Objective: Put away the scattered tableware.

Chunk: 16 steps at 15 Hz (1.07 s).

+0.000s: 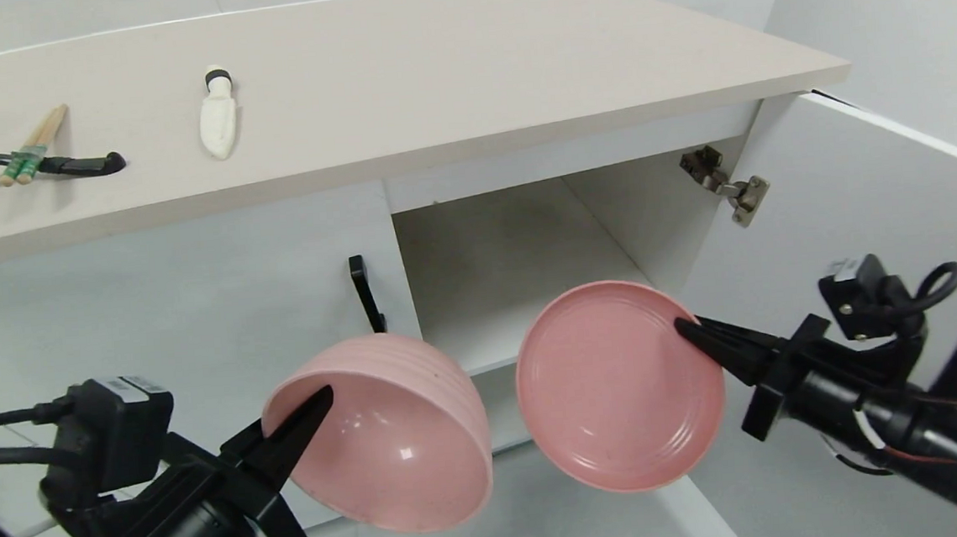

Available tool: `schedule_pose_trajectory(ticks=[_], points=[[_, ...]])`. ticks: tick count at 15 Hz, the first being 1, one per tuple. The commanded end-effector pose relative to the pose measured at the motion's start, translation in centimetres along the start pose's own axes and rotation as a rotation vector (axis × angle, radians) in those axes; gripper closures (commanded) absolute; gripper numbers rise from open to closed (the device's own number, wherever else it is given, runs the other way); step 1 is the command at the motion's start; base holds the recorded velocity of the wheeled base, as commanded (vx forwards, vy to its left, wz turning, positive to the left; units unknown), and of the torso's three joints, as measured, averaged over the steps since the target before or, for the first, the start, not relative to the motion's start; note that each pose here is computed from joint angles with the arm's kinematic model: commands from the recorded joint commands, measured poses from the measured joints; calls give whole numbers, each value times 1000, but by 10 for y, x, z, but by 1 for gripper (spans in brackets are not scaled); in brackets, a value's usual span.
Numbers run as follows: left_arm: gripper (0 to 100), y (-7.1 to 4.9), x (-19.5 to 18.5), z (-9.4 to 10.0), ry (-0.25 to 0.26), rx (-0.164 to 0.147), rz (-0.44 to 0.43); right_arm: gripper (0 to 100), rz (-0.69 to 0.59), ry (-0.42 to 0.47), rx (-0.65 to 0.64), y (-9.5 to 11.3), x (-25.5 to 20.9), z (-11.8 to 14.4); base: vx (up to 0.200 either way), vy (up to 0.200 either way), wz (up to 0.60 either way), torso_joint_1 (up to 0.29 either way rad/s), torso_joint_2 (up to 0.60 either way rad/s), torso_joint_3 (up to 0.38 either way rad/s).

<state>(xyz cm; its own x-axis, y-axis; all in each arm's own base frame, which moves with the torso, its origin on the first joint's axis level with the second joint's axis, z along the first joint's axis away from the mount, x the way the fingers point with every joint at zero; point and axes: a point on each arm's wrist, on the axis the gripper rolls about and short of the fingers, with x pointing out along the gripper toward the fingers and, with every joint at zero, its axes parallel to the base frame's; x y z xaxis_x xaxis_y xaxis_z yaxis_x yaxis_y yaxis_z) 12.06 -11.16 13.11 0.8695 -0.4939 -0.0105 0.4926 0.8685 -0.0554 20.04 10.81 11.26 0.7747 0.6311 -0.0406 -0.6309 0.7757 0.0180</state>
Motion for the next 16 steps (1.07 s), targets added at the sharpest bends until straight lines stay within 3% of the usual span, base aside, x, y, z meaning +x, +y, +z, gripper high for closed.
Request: schedule_pose_trajectory(ticks=[1, 4, 8, 11, 13, 16], points=[[100, -5, -2, -2, 19, 5, -28, 100, 47, 111, 17, 7, 25, -29, 0, 0, 0, 0, 0, 0], [100, -12, -4, -3, 30, 11, -74, 100, -1, 161, 32, -3, 15, -38, 0, 0, 0, 0, 0, 0], [100, -11, -4, -4, 40, 14, -64, 100, -30, 170, 38, -12, 24, -43, 0, 0, 0, 0, 0, 0], [100, -9, -8, -4, 60, 16, -58, 100, -26, 131, 29, -14, 36, -39, 67, 67, 0, 2, -1, 2], [100, -9, -11, -10, 120, 38, -61, 100, -31, 98, 22, -19, 48, -36, 0, 0, 0, 0, 0, 0], [100, -8, -13, -9, 116, 37, -61, 100, -34, 107, 25, -23, 63, -45, 0, 0, 0, 0, 0, 0]])
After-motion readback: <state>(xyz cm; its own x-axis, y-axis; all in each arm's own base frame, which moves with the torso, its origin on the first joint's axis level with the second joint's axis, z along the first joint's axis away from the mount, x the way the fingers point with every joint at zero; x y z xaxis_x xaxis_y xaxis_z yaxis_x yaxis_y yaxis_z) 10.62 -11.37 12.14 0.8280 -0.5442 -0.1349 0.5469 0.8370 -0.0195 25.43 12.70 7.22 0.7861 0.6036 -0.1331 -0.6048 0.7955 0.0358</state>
